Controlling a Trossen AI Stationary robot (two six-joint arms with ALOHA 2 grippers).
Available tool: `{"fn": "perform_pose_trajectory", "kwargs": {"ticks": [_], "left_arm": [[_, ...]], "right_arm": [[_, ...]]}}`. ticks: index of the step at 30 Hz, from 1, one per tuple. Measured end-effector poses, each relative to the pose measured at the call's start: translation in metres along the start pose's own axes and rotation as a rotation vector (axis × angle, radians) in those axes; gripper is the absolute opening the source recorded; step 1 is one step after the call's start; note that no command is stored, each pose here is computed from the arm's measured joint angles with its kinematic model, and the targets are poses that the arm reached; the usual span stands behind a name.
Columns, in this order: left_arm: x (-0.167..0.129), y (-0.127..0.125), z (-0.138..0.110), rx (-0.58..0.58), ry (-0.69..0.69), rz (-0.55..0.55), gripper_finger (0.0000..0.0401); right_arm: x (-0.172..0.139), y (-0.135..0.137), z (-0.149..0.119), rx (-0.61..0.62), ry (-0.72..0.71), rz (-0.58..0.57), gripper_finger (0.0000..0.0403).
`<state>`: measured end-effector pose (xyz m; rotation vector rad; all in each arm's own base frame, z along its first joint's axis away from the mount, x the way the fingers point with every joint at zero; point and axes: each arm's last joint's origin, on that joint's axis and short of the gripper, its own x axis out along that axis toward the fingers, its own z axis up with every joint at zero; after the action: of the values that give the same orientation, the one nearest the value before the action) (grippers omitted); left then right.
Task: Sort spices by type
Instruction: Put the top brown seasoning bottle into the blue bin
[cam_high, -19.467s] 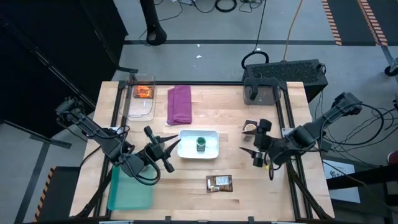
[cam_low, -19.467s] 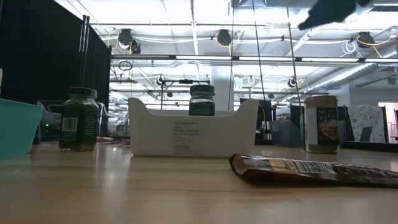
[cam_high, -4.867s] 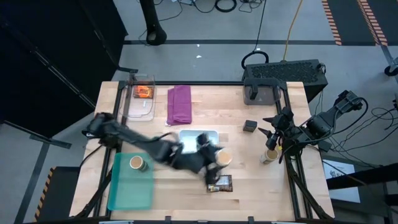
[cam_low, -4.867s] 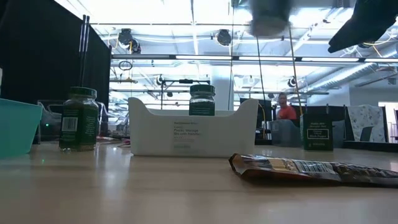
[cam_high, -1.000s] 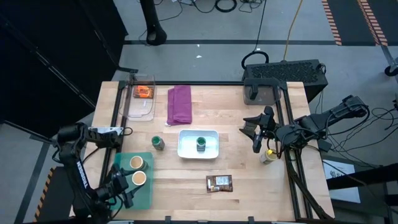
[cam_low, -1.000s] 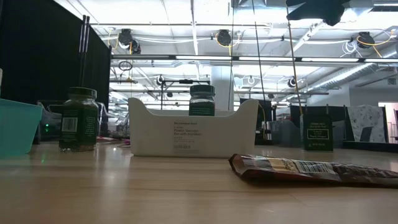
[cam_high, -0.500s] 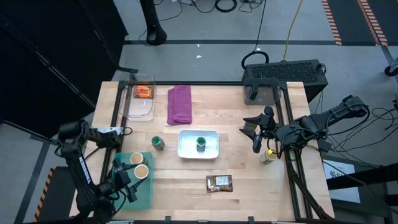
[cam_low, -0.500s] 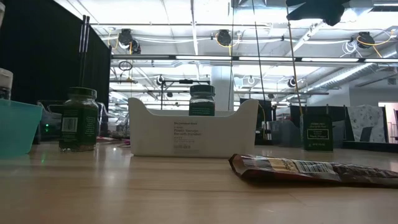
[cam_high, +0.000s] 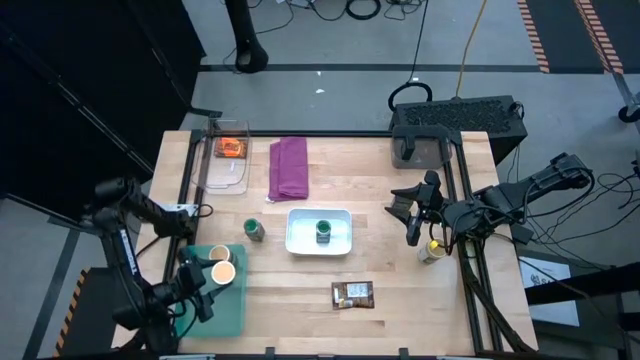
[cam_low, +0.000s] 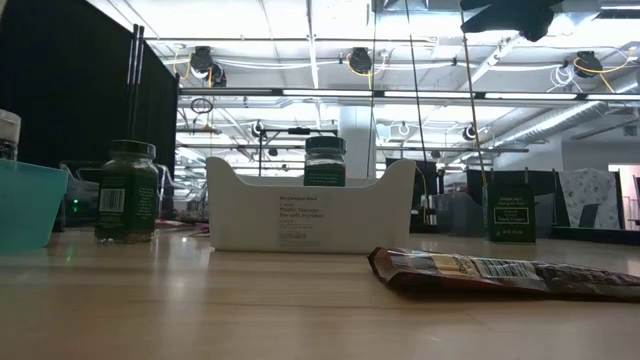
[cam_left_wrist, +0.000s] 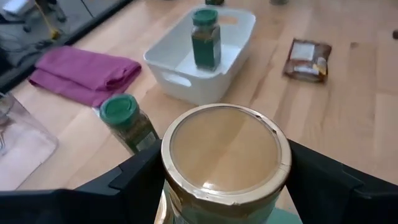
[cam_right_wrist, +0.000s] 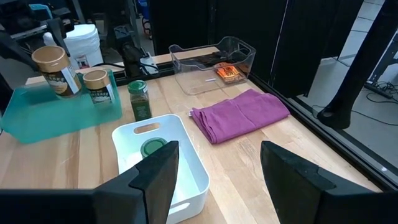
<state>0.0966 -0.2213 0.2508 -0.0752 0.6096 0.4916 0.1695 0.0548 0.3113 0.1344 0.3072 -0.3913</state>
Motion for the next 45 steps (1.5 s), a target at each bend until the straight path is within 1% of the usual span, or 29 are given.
{"fn": "perform_pose_trajectory", "kwargs": {"ticks": [5,8,12,17,24,34,45], "left_arm": [[-0.004,0.008,0.005,-0.015,0.11,0.006,0.0283],[-0.007,0.008,0.005,-0.008,0.145,-0.03,0.0283],[-0.008,0.008,0.004,-0.011,0.141,-0.042,0.0283],[-0.002,0.007,0.001,-0.029,0.128,-0.039,0.0283],[0.006,0.005,-0.015,-0.077,0.141,-0.068,0.0283],[0.014,0.004,-0.027,-0.099,0.152,-0.086,0.0283],[0.015,0.003,-0.029,-0.105,0.17,-0.088,0.0284]], "right_arm": [[0.0,0.0,0.0,-0.01,0.003,0.001,0.0209],[0.0,0.0,0.0,-0.013,0.004,0.0,0.0209],[0.0,0.0,0.0,-0.023,0.004,0.0,0.0209],[0.0,0.0,-0.001,-0.026,0.008,0.0,0.0209],[0.0,0.0,-0.002,-0.036,0.028,0.021,0.0209],[0.001,0.0,-0.005,-0.043,0.035,0.017,0.0209],[0.002,-0.001,-0.009,-0.047,0.043,0.012,0.0209]]}}
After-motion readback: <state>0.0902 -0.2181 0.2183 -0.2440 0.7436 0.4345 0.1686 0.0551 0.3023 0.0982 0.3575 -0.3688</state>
